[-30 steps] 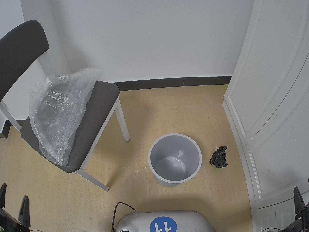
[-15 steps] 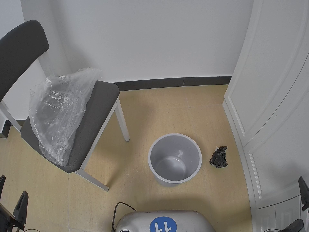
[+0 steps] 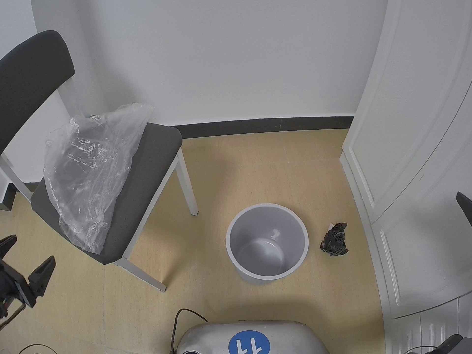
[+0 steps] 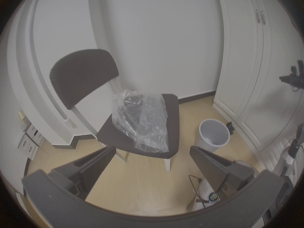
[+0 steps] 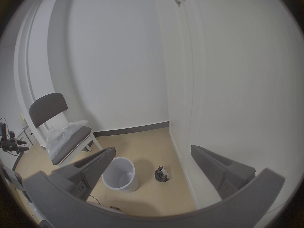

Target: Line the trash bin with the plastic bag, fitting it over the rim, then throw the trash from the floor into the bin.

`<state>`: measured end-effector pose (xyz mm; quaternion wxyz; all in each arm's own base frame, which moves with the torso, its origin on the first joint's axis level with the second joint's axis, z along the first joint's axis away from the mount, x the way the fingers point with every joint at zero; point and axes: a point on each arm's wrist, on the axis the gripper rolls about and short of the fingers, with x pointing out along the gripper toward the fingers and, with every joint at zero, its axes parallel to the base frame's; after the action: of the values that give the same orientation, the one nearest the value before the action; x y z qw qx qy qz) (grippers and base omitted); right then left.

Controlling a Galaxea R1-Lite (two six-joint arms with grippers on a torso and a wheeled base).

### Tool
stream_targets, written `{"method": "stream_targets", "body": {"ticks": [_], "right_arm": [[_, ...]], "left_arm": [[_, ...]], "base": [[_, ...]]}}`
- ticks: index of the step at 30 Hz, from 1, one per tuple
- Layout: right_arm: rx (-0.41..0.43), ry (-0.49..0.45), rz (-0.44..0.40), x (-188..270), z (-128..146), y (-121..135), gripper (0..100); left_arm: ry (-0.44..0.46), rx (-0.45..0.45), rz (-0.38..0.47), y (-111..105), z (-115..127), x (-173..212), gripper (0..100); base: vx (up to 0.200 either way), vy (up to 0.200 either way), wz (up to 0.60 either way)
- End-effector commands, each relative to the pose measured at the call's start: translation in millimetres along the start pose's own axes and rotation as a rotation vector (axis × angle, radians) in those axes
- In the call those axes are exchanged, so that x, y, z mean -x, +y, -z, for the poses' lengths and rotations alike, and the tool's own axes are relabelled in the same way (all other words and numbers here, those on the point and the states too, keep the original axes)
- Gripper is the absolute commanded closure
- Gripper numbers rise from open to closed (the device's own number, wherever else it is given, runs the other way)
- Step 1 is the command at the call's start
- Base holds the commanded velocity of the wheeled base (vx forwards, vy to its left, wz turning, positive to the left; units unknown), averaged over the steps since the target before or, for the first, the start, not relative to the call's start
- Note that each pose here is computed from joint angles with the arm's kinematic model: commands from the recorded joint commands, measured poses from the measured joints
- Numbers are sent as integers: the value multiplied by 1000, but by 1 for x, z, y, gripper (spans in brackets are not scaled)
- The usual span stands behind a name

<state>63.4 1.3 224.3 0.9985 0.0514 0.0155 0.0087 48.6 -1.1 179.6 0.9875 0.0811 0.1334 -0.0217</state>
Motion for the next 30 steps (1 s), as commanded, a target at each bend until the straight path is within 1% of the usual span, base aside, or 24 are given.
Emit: {"method": "stream_targets", "body": {"ticks": [1,3,4,6,8,9,10,12,14,17,18,19,25,29,30], "right_arm": [[-7,103,31,-47,3,4,0],[-25,133,25,-51,9,5,0],[-26,147,24,-53,11,5,0],[-22,166,24,-56,14,6,0],[-26,172,24,-60,15,6,0],[-26,172,24,-60,15,6,0],[-24,177,23,-62,15,6,0],[-17,192,19,-66,17,7,0],[-13,212,11,-70,20,8,0],[-5,266,-22,-81,27,14,0],[-5,266,-22,-81,27,14,0],[-2,278,-20,-85,30,15,0],[-4,258,-23,-88,32,15,0],[-3,260,-21,-88,32,15,0],[-4,262,-13,-88,33,13,0]], "left_arm": [[173,-70,62,-3,-26,-54,0],[220,-90,84,-8,-36,-76,0],[232,-99,77,-10,-38,-81,0],[257,-117,56,-14,-41,-90,0],[295,-161,13,-23,-42,-102,0],[295,-161,13,-23,-42,-102,0],[310,-185,-21,-28,-43,-110,0],[321,-201,-44,-31,-45,-122,0],[342,-211,-61,-33,-45,-131,0],[375,-242,-107,-40,-41,-145,0],[375,-242,-107,-40,-41,-145,0],[400,-259,-123,-42,-37,-152,0],[453,-294,-164,-47,-32,-170,0],[458,-300,-170,-48,-32,-172,0],[478,-344,-205,-49,-31,-181,0]], "base": [[0,0,0],[0,0,0],[0,0,0],[0,0,0],[0,0,0],[0,0,0],[0,0,0],[0,0,0],[0,0,0],[0,0,0],[0,0,0],[0,0,0],[0,0,0],[0,0,0],[0,0,0]]}}
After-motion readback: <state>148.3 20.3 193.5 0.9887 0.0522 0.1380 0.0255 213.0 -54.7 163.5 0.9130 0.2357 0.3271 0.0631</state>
